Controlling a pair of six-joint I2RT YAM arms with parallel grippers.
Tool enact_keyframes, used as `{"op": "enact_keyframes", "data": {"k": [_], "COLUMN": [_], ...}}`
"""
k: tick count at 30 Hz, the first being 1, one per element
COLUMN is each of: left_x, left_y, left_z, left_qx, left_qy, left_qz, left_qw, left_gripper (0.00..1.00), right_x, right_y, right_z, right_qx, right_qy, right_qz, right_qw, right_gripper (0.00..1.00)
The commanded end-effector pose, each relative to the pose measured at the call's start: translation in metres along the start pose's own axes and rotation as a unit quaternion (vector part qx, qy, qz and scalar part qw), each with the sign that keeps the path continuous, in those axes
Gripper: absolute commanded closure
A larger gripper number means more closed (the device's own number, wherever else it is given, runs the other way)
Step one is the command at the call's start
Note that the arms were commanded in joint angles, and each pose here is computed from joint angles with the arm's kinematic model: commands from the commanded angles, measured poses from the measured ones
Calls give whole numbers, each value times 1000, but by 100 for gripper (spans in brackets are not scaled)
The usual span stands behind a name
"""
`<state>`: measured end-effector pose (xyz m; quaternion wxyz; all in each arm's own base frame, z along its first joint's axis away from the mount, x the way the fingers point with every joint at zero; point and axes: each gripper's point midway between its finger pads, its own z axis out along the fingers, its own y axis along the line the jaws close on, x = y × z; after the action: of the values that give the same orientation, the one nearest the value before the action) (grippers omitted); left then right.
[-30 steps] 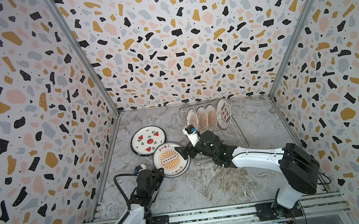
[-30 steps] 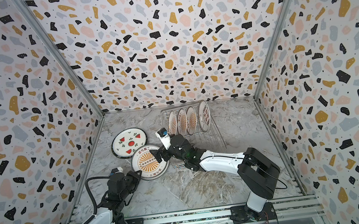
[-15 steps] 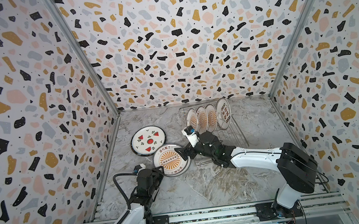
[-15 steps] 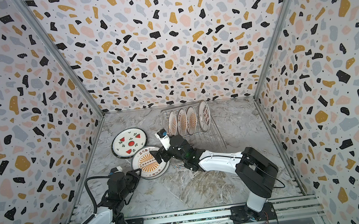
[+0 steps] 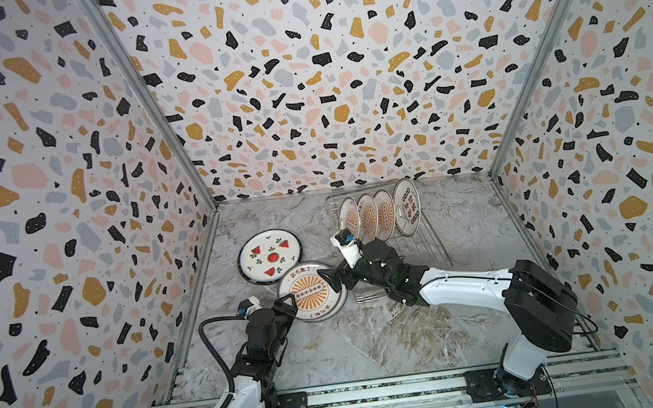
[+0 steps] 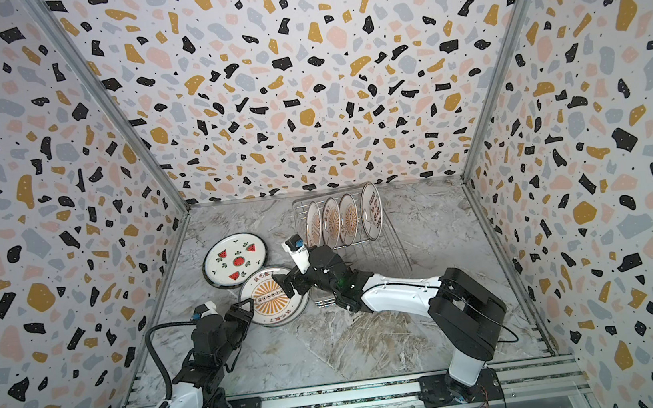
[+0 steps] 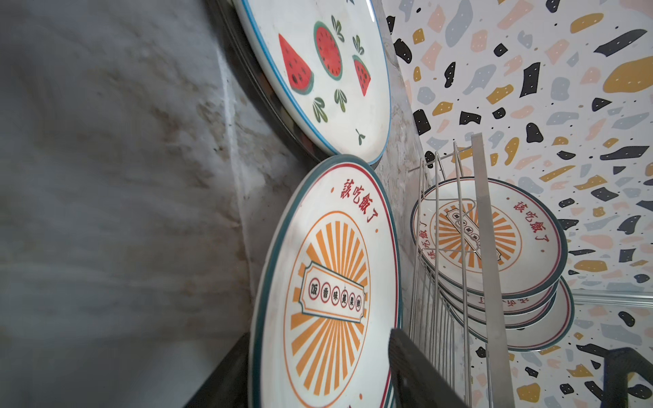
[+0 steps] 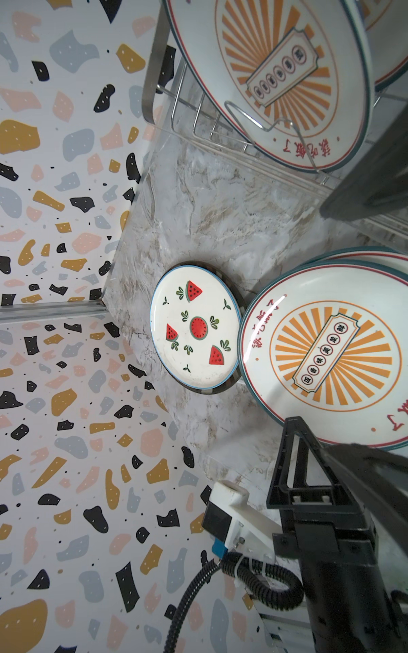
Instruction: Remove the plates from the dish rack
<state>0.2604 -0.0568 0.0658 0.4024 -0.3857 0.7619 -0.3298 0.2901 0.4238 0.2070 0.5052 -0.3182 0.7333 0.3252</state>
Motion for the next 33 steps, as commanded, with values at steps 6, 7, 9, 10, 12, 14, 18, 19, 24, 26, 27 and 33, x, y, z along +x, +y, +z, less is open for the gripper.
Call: {"op": "enact_keyframes", "data": {"k": [6,7,9,10,12,14,18,19,24,26,27,33], "left_x": [-12,-12,-14,-15,-17,-19,-24,-27,-50,-46,-44,-32], "left_y": [-7,-8,-9,-9,-8,-8,-16,-23,-54,-83,-96,-151], "left_z": [-4,-4,-4,-5,-5,-5,-6,-8,-21,-31,-38,-63], "left_qx": [6,8,10,8,8,8,23,35,69,153,193,297], "left_qy": [-30,-31,-35,-38,-44,-50,-63,-70,-125,-127,-130,-128], "left_qz": [16,17,20,20,20,21,33,46,112,130,133,187], "left_qw": [999,999,999,999,999,998,997,996,983,971,963,928], "left_gripper": [23,21,19,19,19,19,17,7,0,0,0,0], "right_x": [-20,-20,-21,-21,-21,-22,-23,-24,-35,-42,-46,-59], "right_y": [2,1,1,1,0,-2,-8,-10,-41,-50,-58,-125], "right_z": [-7,-8,-11,-12,-15,-17,-24,-27,-49,-63,-72,-121], "right_qx": [6,7,7,7,9,14,24,29,62,60,61,127], "right_qy": [-26,-27,-32,-34,-36,-40,-46,-47,-64,-72,-80,-101], "right_qz": [-3,-3,-3,-4,-3,-3,-1,1,47,61,64,98], "right_qw": [1000,1000,999,999,999,999,999,998,995,994,993,982], "right_gripper": [1,1,1,1,1,1,1,1,1,1,1,1]}}
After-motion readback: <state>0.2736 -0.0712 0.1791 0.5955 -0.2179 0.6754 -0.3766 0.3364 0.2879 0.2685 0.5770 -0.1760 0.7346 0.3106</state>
